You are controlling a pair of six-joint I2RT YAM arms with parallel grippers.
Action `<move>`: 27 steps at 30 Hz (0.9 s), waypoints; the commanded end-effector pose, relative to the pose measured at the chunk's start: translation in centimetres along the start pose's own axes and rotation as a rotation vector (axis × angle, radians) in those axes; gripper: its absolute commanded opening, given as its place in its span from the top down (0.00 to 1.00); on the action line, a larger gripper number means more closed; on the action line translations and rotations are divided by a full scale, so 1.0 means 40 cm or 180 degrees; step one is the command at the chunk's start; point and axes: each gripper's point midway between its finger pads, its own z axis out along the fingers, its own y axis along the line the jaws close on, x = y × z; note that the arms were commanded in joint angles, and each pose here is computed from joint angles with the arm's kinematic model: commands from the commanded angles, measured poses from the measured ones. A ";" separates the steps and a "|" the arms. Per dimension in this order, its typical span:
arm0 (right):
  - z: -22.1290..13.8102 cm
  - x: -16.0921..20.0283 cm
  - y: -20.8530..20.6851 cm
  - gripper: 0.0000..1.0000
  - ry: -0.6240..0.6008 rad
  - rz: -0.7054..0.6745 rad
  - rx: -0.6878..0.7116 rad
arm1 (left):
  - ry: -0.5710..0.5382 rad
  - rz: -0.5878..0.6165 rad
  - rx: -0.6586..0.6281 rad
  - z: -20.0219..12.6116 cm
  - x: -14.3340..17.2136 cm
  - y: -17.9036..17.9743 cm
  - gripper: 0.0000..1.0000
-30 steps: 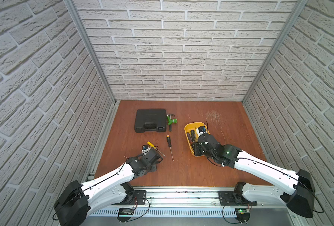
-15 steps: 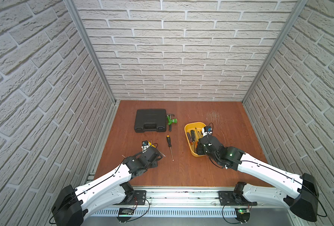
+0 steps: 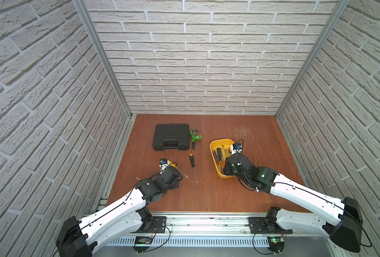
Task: Put the screwdriver on the desktop into the storage box
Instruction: Pick up the screwdriver from the center of the board, then place the screwdriver in the storage box.
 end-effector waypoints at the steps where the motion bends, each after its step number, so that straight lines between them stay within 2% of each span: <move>1: -0.004 -0.019 -0.005 0.97 -0.0115 0.0128 0.0010 | -0.0090 -0.0070 0.0003 -0.010 -0.010 0.006 1.00; 27: -0.006 -0.013 -0.029 0.97 -0.0177 0.0164 0.0054 | -0.0200 -0.0259 0.0187 -0.028 -0.044 -0.028 1.00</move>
